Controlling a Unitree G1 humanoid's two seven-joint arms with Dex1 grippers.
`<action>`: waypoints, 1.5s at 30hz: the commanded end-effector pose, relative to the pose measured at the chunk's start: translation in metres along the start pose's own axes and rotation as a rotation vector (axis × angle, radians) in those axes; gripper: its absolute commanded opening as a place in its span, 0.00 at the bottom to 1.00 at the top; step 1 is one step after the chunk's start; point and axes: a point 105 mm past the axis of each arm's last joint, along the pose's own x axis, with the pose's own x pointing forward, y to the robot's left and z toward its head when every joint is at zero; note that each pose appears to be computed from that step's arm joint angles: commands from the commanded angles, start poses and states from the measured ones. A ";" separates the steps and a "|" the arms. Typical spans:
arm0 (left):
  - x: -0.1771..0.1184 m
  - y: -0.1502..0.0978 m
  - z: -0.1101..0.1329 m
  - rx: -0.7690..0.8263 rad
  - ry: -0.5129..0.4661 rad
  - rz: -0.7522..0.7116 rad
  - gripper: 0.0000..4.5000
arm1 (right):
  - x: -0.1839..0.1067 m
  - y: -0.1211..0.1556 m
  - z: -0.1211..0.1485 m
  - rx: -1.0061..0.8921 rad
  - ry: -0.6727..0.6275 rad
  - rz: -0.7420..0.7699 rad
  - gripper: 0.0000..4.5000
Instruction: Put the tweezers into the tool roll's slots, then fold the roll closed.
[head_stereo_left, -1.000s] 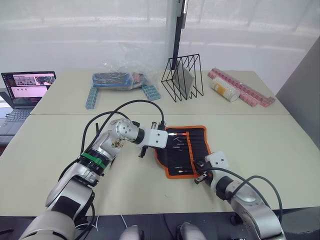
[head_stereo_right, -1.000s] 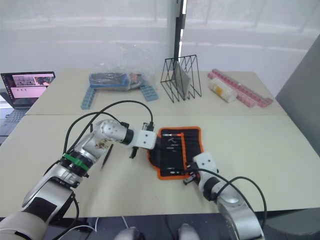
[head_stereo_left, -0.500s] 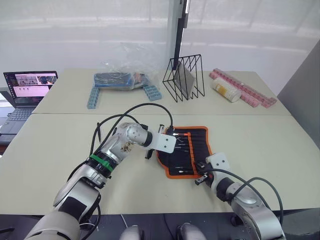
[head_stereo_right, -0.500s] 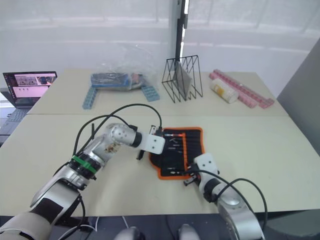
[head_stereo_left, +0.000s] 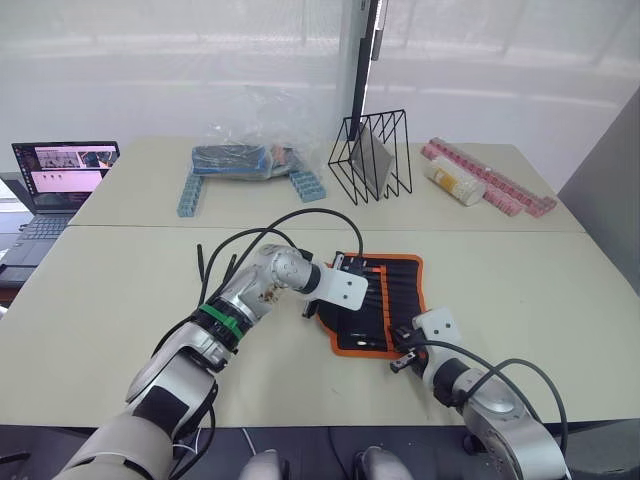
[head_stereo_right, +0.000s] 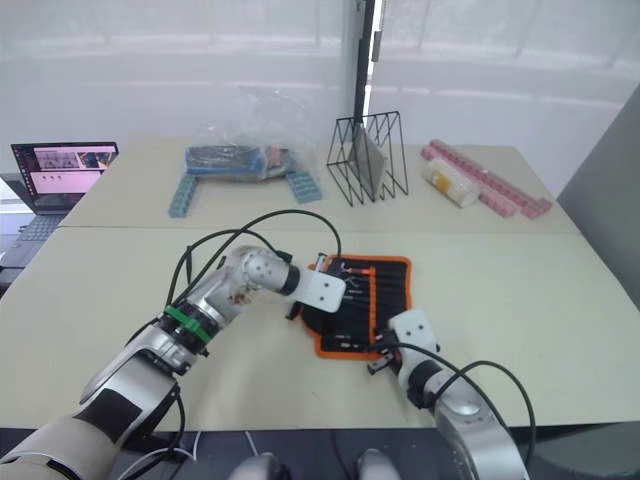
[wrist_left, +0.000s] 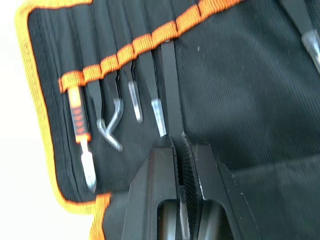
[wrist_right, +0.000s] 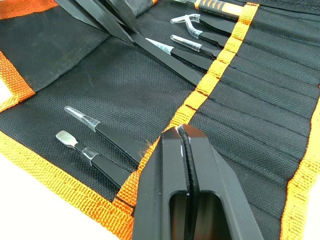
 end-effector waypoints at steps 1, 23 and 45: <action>0.008 0.003 0.012 0.041 -0.028 -0.010 0.00 | 0.001 0.011 -0.013 0.023 0.051 0.043 0.00; 0.037 -0.006 0.029 -0.040 -0.098 -0.072 0.00 | -0.006 0.013 -0.018 0.034 0.067 0.024 0.00; -0.091 0.019 -0.016 -0.498 -0.262 0.137 0.94 | 0.002 0.009 -0.018 0.012 0.079 0.041 0.00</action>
